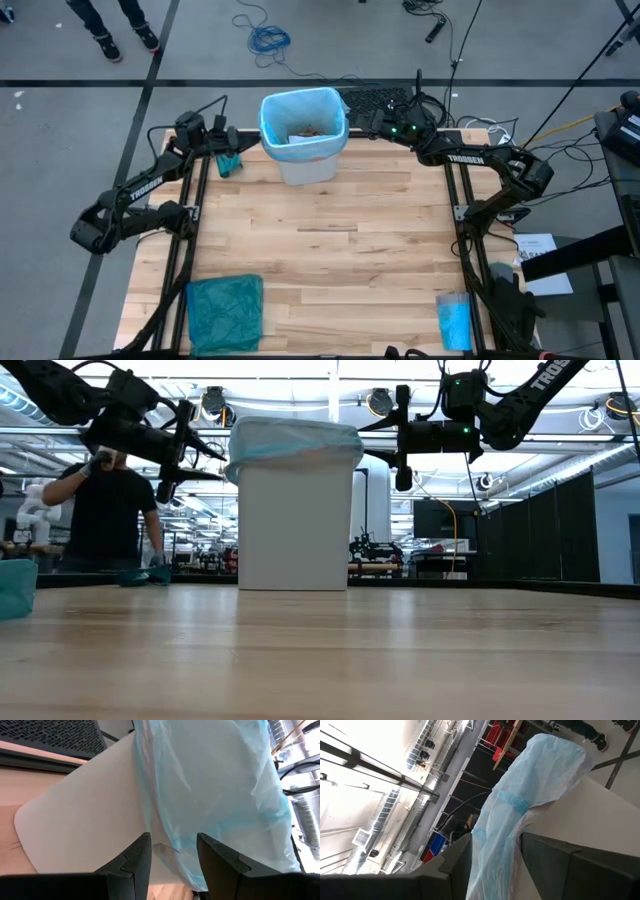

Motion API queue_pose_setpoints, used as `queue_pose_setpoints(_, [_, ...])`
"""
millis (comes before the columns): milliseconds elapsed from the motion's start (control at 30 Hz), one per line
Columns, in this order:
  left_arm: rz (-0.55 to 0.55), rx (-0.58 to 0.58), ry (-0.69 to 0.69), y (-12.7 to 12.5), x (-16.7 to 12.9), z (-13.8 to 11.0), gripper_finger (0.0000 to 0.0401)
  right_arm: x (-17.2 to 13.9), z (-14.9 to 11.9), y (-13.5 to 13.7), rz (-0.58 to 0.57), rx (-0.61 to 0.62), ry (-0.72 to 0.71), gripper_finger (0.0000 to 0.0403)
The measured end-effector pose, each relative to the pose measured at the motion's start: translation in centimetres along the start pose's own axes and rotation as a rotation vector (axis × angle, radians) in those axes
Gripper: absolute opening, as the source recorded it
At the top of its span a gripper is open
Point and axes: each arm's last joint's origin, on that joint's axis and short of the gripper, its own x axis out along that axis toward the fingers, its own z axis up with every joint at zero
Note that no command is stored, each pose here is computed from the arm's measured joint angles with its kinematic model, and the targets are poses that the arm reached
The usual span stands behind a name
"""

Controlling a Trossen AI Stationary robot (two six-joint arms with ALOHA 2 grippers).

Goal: Place trash/remove bag and relplace
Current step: Remove the blue trash bag from the white trash bin

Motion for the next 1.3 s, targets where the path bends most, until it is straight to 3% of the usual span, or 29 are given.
queue_pose_setpoints(1300, [0.044, 0.022, -0.020, 0.65, 0.85, 0.07, 0.0153, 0.00, -0.01, -0.02, -0.001, -0.010, 0.001, 0.0160])
